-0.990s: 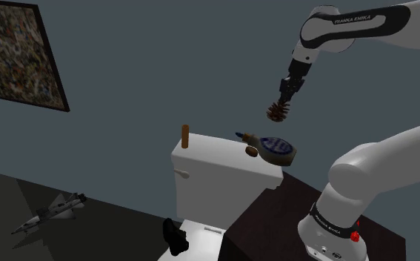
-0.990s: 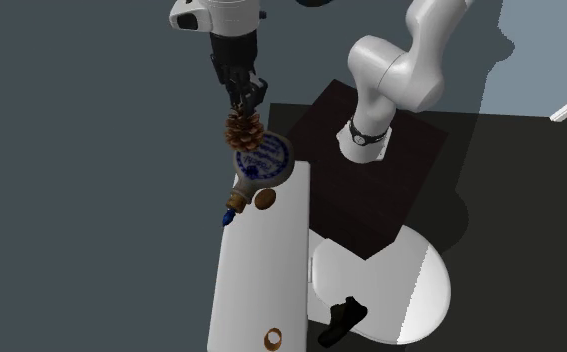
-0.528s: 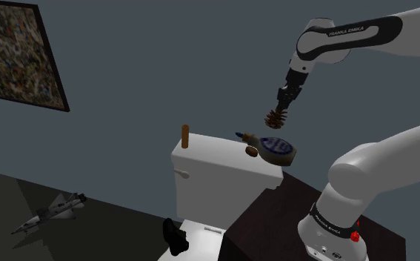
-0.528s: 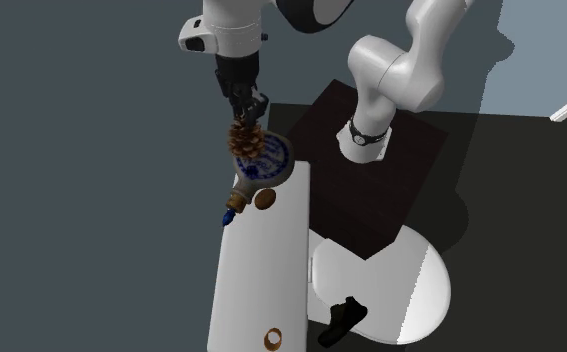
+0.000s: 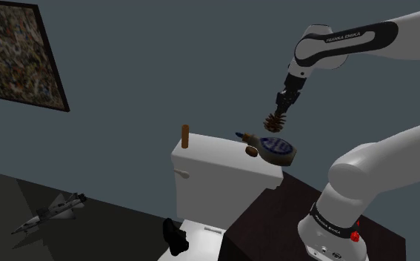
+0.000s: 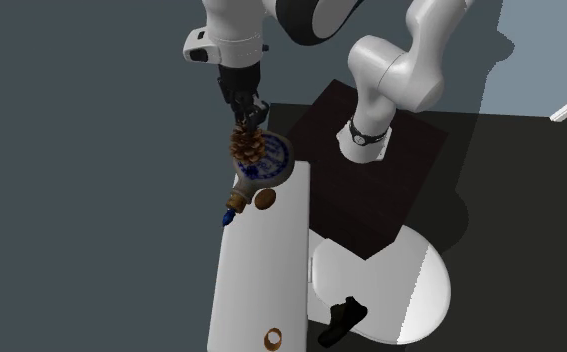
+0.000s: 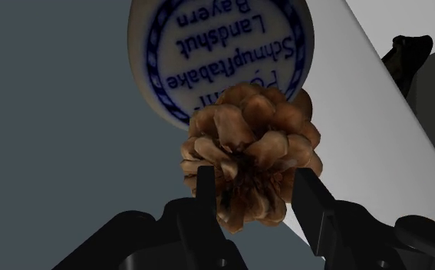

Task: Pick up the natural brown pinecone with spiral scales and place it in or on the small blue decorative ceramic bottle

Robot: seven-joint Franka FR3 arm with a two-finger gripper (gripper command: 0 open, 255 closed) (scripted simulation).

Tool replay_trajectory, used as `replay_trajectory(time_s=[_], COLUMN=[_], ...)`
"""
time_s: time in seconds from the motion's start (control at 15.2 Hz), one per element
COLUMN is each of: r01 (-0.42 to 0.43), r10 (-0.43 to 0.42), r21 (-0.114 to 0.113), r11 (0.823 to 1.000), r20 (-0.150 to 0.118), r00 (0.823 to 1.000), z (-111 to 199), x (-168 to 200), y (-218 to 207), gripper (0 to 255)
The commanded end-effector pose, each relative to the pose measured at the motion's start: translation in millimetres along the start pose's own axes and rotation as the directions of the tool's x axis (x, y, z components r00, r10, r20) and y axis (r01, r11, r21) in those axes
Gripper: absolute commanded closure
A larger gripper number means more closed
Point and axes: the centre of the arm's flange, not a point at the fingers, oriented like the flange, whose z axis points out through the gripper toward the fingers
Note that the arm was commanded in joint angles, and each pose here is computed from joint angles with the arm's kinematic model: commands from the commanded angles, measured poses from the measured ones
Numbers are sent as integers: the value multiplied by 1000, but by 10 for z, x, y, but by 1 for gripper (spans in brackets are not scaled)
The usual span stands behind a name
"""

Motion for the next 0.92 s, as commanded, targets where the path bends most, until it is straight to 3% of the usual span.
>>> replay_trajectory(time_s=[0.0,0.07,0.13,0.46,0.73,0.86], r01=[0,0,0,0,0,0], r10=[0,0,0,0,0,0], r21=[0,0,0,0,0,0], r11=[1000,1000,1000,1000,1000,1000], r20=[-1,-1,-1,-1,-1,-1], r00=[1000,1000,1000,1000,1000,1000], z=[-1,-1,-1,-1,-501,-501], x=[0,0,0,0,0,0], y=[0,0,0,0,0,0], gripper=[255,255,0,0,0,0])
